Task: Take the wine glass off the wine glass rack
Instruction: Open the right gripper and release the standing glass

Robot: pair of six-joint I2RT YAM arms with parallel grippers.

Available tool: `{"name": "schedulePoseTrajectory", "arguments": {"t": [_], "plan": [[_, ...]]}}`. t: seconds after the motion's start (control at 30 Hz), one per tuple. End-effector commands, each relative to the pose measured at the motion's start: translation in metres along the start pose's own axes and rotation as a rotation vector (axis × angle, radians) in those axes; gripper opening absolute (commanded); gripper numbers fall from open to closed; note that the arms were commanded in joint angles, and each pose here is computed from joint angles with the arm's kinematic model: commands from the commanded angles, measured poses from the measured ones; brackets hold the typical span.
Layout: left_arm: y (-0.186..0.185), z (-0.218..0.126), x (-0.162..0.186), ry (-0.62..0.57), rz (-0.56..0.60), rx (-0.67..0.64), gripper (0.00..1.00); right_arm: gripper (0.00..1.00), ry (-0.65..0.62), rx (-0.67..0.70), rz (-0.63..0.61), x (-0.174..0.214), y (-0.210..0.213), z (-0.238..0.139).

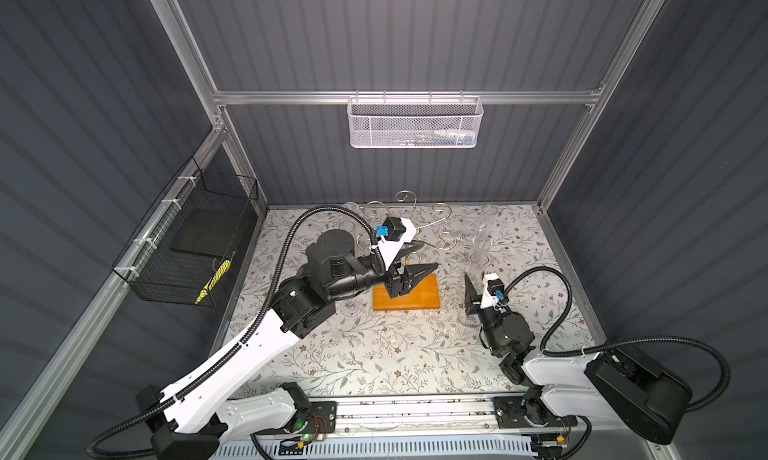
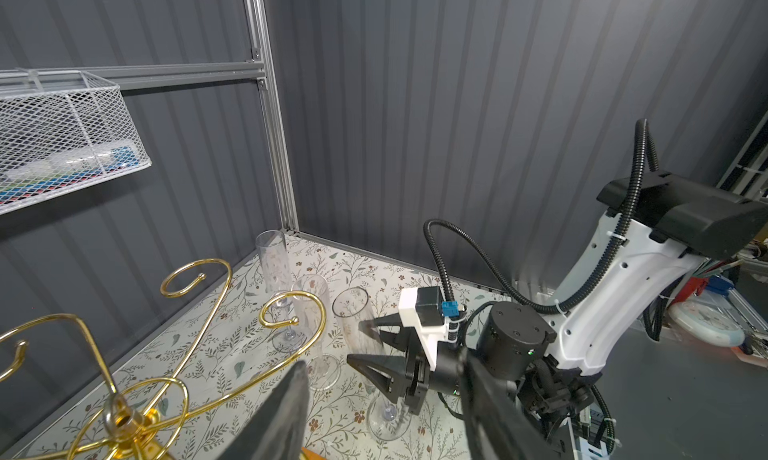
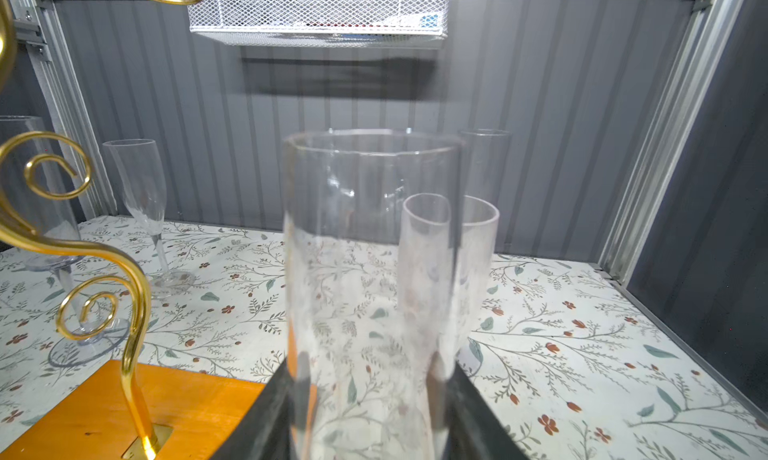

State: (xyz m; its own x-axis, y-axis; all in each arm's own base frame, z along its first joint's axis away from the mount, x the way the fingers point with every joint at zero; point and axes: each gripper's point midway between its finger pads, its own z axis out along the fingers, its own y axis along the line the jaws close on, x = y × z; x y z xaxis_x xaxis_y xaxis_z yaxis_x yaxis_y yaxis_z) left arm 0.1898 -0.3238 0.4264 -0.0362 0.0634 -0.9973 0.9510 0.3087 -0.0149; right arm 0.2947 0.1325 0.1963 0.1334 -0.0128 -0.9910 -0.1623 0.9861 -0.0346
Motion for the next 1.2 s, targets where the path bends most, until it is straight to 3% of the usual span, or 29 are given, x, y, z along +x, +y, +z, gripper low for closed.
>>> {"name": "schedulePoseTrajectory", "arguments": {"t": [0.0, 0.67, 1.17], "plan": [[0.002, 0.005, 0.004, 0.003, -0.016, -0.003, 0.59, 0.36, -0.085, 0.01, 0.038, -0.025, -0.004, 0.007], [0.007, 0.019, 0.013, 0.019, -0.03, -0.002, 0.59, 0.36, -0.012, 0.004, 0.045, 0.002, -0.007, 0.028], [0.003, 0.018, 0.01, 0.011, -0.026, 0.021, 0.59, 0.44, 0.0, 0.003, 0.035, 0.007, -0.01, 0.019]]}}
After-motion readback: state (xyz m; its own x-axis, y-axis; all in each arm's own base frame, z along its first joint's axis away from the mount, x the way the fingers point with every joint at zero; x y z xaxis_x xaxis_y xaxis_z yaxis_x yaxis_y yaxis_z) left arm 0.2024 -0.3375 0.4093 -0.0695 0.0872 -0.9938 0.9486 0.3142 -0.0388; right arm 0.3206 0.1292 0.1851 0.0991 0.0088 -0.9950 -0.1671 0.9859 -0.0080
